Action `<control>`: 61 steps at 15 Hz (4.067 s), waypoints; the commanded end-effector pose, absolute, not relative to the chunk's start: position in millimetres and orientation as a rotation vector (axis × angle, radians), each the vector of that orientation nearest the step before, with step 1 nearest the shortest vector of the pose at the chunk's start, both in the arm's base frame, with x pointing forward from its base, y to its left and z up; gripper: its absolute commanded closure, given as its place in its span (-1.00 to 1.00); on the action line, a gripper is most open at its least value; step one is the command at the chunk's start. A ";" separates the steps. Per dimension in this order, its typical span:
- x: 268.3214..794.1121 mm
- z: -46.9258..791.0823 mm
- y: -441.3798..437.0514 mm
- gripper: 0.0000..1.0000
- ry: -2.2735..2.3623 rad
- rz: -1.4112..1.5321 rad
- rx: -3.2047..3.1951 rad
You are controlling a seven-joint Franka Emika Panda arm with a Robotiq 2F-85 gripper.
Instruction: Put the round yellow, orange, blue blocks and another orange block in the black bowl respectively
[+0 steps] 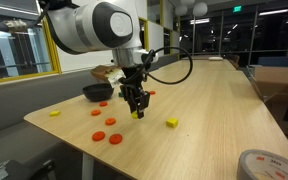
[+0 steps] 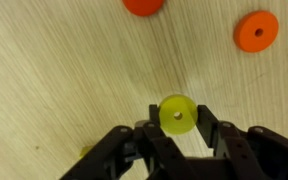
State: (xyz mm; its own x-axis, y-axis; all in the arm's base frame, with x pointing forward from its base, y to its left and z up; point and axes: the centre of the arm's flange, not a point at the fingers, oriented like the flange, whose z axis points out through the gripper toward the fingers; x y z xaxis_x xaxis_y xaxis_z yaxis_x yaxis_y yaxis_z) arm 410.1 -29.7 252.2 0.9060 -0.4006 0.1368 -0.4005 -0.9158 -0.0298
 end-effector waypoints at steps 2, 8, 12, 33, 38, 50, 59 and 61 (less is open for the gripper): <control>458.7 286.8 -13.1 0.52 0.259 -0.292 -3.074; 567.4 345.0 25.6 0.52 -0.271 -0.255 -3.065; 626.0 351.4 61.9 0.52 -0.599 -0.190 -2.996; 644.8 350.1 219.3 0.57 -1.480 -0.087 -2.298; 645.0 334.0 221.4 0.20 -1.452 0.005 -2.249; 705.7 330.8 131.3 -0.99 -1.155 -0.042 -2.745; 775.2 253.4 76.5 -1.00 -0.575 0.055 -3.171; 782.2 244.7 75.7 -1.00 -0.438 0.041 -3.212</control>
State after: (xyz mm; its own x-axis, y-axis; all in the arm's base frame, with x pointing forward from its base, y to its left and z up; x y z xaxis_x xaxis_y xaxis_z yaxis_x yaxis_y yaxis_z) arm 743.6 68.7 248.1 0.9249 0.3773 -0.0473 0.3793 -0.9243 0.0434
